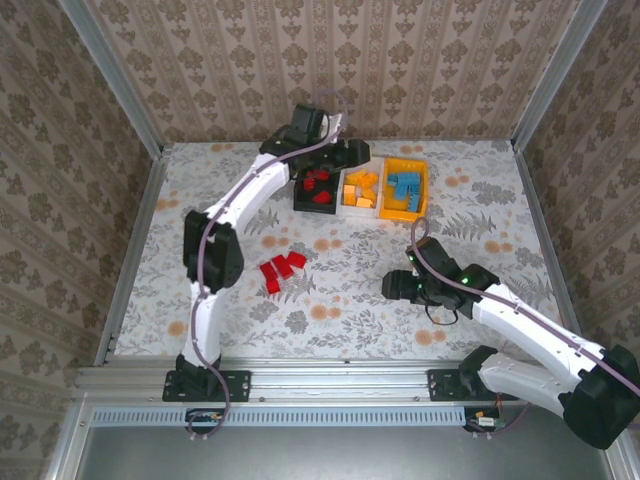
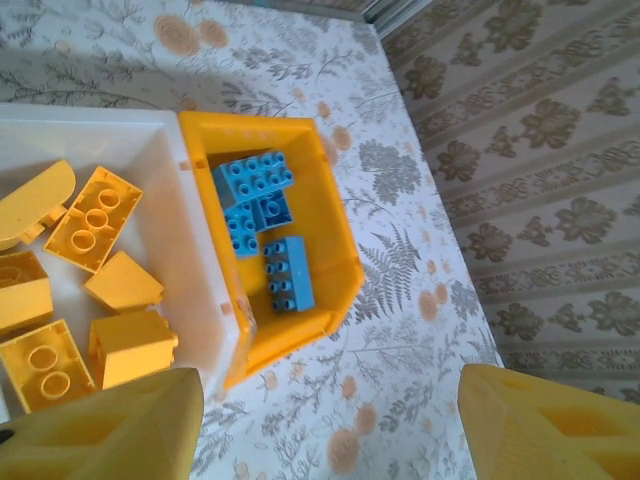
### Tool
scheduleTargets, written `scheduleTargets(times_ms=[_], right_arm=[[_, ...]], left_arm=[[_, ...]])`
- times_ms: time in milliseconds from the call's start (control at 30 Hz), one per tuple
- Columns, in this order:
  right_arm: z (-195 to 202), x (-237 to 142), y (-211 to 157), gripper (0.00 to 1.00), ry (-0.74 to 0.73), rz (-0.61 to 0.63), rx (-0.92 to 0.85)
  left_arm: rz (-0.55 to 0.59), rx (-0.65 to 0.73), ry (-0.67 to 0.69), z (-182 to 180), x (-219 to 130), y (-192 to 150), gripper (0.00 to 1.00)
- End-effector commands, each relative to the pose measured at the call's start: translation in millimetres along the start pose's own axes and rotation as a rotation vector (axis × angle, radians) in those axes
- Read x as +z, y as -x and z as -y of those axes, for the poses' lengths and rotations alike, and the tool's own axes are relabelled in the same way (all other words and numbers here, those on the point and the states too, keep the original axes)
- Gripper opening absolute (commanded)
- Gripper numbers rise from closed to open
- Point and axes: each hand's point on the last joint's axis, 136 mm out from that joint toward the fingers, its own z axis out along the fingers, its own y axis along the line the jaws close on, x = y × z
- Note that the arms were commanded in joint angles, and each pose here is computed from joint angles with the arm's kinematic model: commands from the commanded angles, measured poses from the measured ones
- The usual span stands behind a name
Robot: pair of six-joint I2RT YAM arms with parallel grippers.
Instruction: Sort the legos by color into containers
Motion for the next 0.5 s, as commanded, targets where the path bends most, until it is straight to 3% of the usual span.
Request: scheduleTargets(times_ms=[0,200,467], right_arm=[[-18,-15,14,0.74,0.059,0.013,-0.030],[-54,-20,35,0.74,0.155,-0.002,-0.064],[-112,-1,53,0.74,0.245,-0.112,-0.144]], left_arm=[[0.068,0.091,0.009,16,-45,7,0.70],[0.092,0.057,0.097,-4,-107,-26,0.71],[0.107,0.015,0.256,-40,-185,-85,0.73]])
